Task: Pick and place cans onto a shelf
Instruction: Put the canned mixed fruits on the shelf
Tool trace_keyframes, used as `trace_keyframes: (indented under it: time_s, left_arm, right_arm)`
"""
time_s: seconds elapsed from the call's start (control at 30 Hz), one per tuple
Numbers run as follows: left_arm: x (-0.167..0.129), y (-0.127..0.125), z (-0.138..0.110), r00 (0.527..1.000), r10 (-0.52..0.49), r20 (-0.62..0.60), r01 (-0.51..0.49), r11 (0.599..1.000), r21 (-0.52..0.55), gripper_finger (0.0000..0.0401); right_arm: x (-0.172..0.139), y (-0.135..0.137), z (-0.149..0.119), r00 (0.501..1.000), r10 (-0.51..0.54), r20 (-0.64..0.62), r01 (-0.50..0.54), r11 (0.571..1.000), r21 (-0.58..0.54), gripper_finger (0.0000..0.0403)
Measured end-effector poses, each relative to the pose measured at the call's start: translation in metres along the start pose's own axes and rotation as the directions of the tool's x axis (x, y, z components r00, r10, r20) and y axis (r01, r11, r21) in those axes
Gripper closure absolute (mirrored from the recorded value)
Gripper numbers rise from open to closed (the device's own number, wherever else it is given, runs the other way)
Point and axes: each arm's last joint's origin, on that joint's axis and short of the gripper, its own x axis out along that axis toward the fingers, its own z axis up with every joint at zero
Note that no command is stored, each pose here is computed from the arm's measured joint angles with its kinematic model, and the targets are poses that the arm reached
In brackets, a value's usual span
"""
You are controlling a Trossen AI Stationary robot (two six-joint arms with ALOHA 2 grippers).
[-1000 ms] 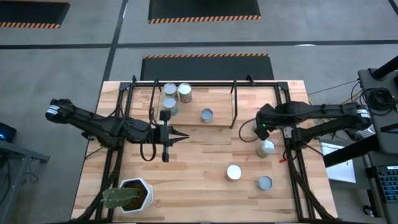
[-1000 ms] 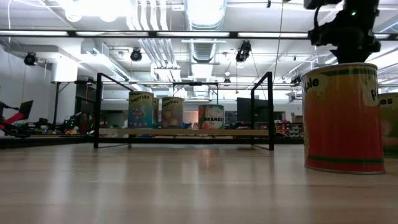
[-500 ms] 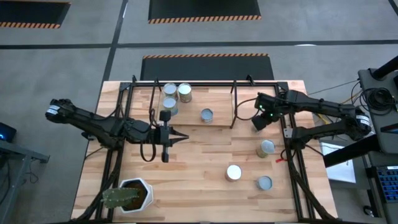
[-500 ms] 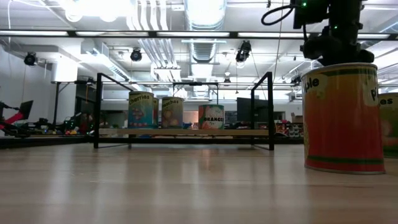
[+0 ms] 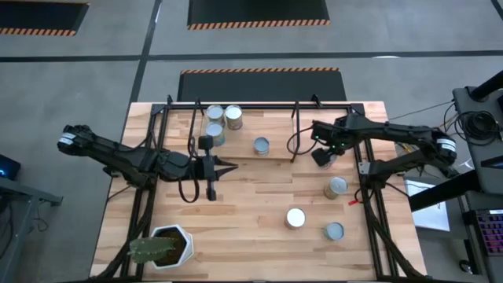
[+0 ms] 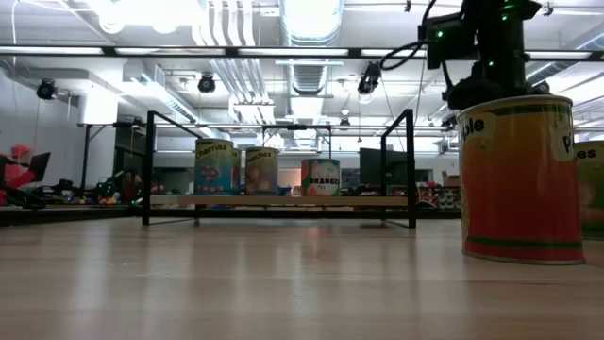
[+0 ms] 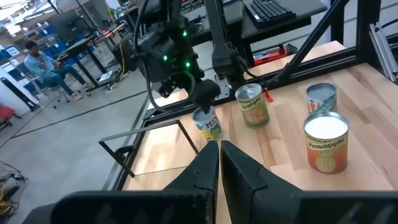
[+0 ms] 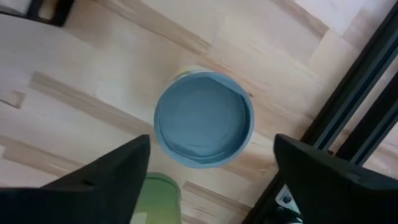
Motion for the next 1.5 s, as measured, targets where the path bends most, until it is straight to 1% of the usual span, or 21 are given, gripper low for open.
trace_keyframes:
  time_s: [0.07, 0.17, 0.57, 1.1, 1.2, 1.4, 1.5]
  left_arm:
    - [0.000, 0.000, 0.000, 1.000, 0.000, -0.001, 0.000, 1.000, 0.001, 0.0401]
    - [0.000, 0.000, 0.000, 1.000, -0.001, -0.003, 0.001, 1.000, 0.002, 0.0401]
    - [0.000, 0.000, -0.001, 1.000, -0.002, -0.006, 0.002, 1.000, 0.003, 0.0401]
    - [0.000, 0.000, -0.001, 1.000, -0.002, -0.006, 0.002, 1.000, 0.003, 0.0401]
    - [0.000, 0.000, -0.001, 1.000, -0.002, -0.006, 0.002, 1.000, 0.003, 0.0401]
    - [0.000, 0.000, 0.000, 1.000, -0.002, -0.005, 0.002, 1.000, 0.003, 0.0401]
    - [0.000, 0.000, 0.000, 1.000, -0.003, -0.005, 0.003, 1.000, 0.003, 0.0401]
  right_arm:
    - [0.004, 0.002, 0.002, 1.000, -0.012, -0.015, 0.012, 1.000, -0.009, 0.0045]
    - [0.007, 0.004, 0.003, 0.999, -0.025, -0.027, 0.025, 0.999, -0.024, 0.0036]
    - [0.015, 0.005, 0.005, 1.000, -0.027, -0.003, 0.027, 0.998, -0.052, 0.0035]
    - [0.041, 0.002, 0.001, 1.000, -0.024, 0.001, 0.024, 0.998, -0.065, 0.0035]
    - [0.041, 0.003, 0.001, 1.000, -0.021, 0.002, 0.021, 0.997, -0.069, 0.0048]
    - [0.040, 0.003, 0.001, 1.000, 0.000, -0.011, -0.001, 0.998, -0.069, 0.0109]
    - [0.040, 0.003, 0.000, 1.000, -0.001, -0.014, 0.000, 0.998, -0.064, 0.0127]
